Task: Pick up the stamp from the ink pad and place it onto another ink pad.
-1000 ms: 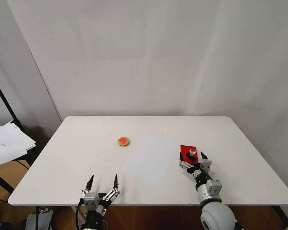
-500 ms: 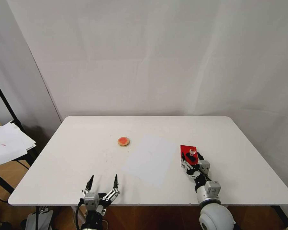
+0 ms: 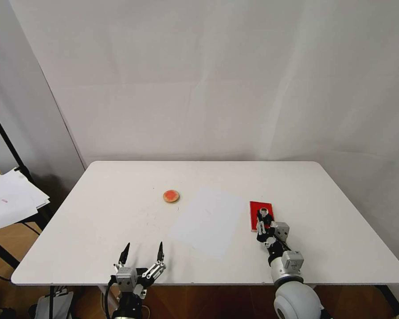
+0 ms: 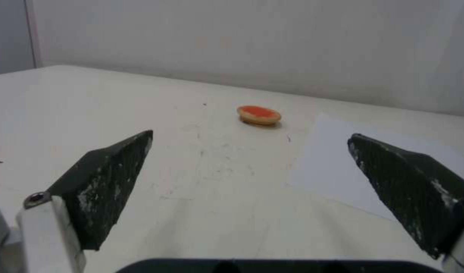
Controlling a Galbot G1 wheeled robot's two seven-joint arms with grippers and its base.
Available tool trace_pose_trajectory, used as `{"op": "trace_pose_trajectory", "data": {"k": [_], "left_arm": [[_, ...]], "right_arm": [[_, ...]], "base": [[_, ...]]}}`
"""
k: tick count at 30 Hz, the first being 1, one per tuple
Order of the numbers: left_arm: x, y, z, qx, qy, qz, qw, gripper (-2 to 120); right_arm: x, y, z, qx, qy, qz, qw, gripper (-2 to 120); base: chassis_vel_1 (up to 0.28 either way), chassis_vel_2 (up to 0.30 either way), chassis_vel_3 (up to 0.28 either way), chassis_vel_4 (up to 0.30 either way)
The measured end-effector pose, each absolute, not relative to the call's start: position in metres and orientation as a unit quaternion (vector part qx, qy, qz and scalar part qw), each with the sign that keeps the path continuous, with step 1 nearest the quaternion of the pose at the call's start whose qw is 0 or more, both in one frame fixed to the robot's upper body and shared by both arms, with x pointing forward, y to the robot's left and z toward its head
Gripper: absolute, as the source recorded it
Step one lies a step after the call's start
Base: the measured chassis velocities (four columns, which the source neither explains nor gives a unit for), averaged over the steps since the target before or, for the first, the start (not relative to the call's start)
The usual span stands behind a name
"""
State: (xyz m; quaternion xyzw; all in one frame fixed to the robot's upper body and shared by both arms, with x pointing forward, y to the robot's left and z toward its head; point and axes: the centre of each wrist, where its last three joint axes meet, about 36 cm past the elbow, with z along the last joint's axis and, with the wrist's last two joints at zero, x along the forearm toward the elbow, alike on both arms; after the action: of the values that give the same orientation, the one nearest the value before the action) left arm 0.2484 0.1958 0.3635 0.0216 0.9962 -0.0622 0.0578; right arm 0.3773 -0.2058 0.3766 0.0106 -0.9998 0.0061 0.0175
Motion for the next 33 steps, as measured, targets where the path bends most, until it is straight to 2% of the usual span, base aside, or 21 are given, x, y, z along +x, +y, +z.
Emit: {"op": "trace_pose_trajectory", "data": {"k": [8,14,22,33], "left_arm": [[0.248,0.196,0.363,0.022,0.996,-0.062,0.058,102],[0.248,0.196,0.363,0.022,0.996,-0.062,0.058,102],[0.248,0.196,0.363,0.022,0.996,-0.062,0.058,102],[0.248,0.196,0.363,0.022,0.996,-0.062,0.058,102]], "right_arm": [[0.368,-0.202,0.385,0.019,-1.0,-0.001,0.008,8],[0.367,-0.184,0.407,0.063,-0.998,-0.009,-0.002,8],[0.386,-0.153,0.418,0.13,-0.991,-0.02,0.023,8],[0.404,-0.129,0.413,0.165,-0.984,-0.014,0.061,8]], "base": [[0.0,0.0,0.0,0.0],[0.0,0.0,0.0,0.0],[0.0,0.0,0.0,0.0],[0.0,0.0,0.0,0.0]]}}
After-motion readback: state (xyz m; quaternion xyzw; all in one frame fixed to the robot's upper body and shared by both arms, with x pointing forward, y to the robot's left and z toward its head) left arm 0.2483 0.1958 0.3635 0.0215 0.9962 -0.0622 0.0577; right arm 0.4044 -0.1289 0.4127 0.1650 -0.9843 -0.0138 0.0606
